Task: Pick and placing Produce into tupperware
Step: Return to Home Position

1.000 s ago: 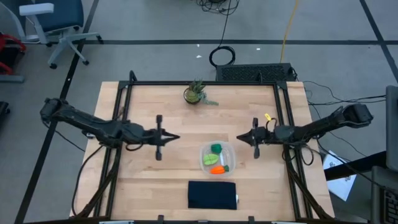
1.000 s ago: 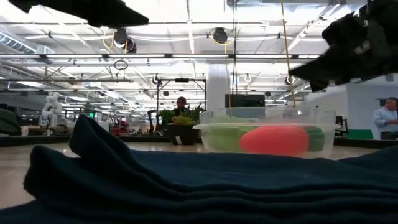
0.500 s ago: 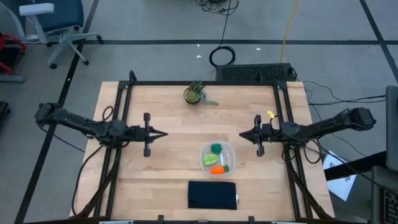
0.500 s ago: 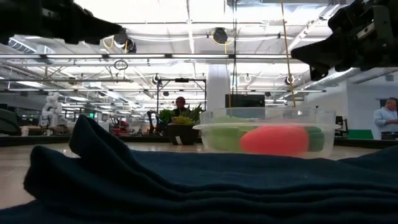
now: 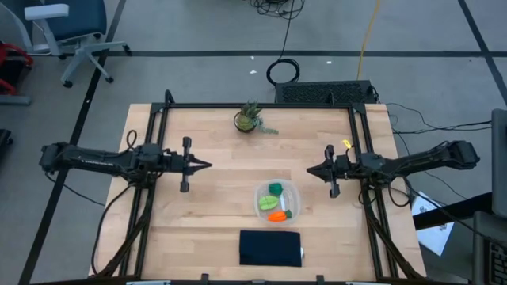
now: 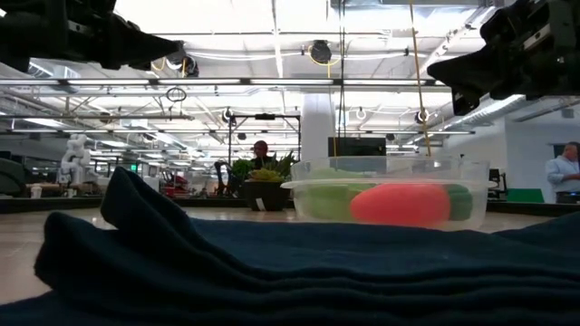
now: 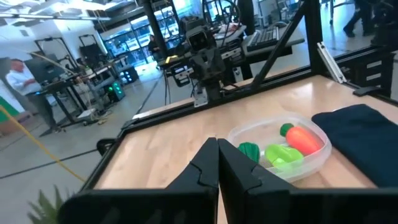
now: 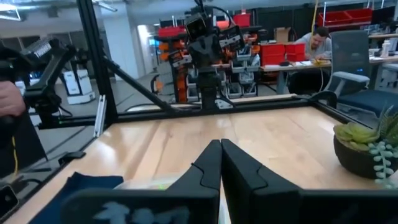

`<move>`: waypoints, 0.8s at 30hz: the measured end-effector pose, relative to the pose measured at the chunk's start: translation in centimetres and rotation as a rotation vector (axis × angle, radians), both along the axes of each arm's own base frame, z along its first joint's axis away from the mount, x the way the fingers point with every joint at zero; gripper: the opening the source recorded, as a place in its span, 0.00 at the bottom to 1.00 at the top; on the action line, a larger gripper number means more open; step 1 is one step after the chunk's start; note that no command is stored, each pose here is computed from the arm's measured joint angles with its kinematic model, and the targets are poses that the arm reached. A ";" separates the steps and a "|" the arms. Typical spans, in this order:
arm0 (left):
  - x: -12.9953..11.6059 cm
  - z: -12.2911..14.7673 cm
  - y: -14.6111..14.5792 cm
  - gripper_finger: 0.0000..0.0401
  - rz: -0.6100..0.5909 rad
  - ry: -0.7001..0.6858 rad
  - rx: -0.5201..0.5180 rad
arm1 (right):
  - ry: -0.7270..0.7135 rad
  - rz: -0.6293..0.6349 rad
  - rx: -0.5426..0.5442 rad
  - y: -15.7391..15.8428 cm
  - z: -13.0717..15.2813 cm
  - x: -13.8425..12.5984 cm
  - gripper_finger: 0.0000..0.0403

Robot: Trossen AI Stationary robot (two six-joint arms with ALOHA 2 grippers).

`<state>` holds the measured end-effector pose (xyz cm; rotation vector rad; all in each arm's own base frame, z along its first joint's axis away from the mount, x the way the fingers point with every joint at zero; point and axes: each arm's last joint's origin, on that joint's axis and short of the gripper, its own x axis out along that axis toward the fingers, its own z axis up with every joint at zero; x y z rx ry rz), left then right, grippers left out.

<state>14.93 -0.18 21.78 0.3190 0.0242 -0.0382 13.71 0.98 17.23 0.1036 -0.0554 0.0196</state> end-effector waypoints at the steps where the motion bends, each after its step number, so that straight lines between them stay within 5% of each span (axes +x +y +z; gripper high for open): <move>1: -0.2 0.1 0.0 0.00 0.002 0.000 0.003 | 0.002 0.000 0.006 0.0 0.0 -0.1 0.00; 24: -4.4 -0.1 -0.7 0.00 0.068 0.041 -0.022 | 0.022 0.025 0.043 0.0 0.0 -0.8 0.00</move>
